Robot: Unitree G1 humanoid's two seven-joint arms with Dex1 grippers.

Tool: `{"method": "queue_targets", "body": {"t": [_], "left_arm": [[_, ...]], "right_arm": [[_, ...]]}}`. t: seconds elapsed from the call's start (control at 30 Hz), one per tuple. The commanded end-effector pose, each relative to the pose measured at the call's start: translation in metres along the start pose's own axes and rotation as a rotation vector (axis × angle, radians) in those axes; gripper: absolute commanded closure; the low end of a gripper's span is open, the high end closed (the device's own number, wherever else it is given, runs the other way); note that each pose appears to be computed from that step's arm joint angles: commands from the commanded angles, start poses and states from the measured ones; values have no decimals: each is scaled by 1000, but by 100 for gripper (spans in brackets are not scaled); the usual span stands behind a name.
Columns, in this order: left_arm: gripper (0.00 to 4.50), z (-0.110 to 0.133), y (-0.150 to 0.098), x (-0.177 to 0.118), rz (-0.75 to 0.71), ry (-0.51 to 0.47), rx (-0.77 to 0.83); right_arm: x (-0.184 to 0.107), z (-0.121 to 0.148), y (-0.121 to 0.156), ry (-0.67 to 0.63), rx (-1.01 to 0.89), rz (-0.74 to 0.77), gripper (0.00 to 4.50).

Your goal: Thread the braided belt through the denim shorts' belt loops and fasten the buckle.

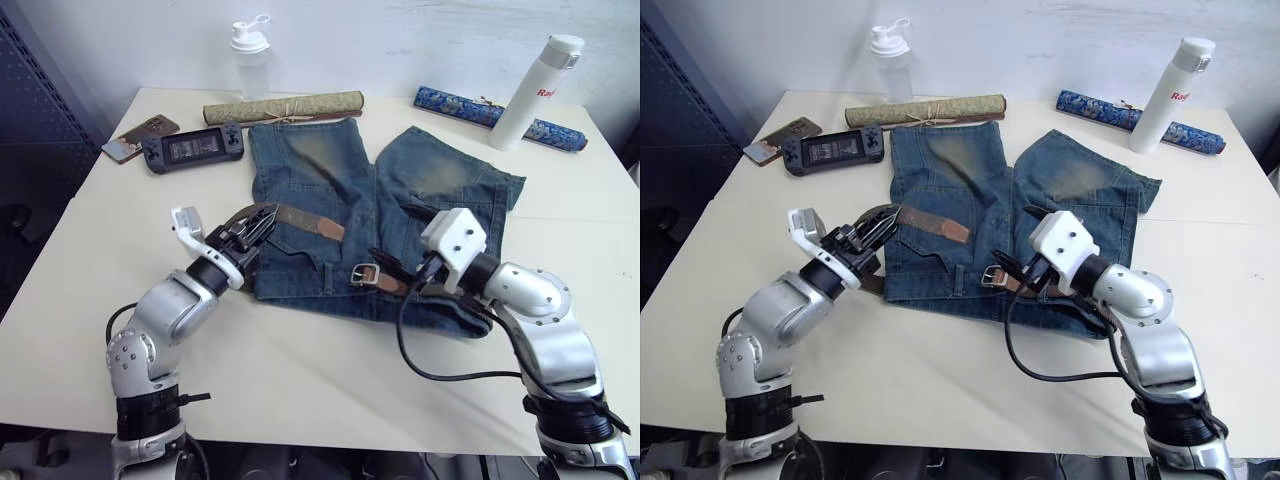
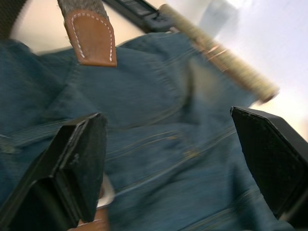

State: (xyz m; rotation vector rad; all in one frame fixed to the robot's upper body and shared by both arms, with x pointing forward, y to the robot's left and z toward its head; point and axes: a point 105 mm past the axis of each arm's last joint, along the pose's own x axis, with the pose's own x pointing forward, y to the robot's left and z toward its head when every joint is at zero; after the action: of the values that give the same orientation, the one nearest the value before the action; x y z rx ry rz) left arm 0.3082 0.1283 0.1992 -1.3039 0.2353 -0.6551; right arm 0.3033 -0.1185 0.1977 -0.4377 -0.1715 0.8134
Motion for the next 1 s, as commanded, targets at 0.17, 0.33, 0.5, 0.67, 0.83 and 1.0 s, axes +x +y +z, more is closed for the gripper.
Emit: {"method": "queue_targets", "body": {"t": [0.17,0.33,0.5,0.67,0.83,1.0], "left_arm": [[450,-4,43,-19,123,38,111],[450,-9,54,-14,138,62,172],[450,-17,68,-10,180,87,232],[450,-15,70,-10,184,82,276],[450,-12,72,-12,174,79,300],[450,-31,78,-10,144,210,333]], "right_arm": [[-24,13,31,6,340,257,9],[-34,15,40,41,417,316,9],[-37,19,41,35,443,323,9],[-38,23,40,25,462,312,9],[-38,23,40,23,475,302,9],[-37,20,39,35,480,269,9]]}}
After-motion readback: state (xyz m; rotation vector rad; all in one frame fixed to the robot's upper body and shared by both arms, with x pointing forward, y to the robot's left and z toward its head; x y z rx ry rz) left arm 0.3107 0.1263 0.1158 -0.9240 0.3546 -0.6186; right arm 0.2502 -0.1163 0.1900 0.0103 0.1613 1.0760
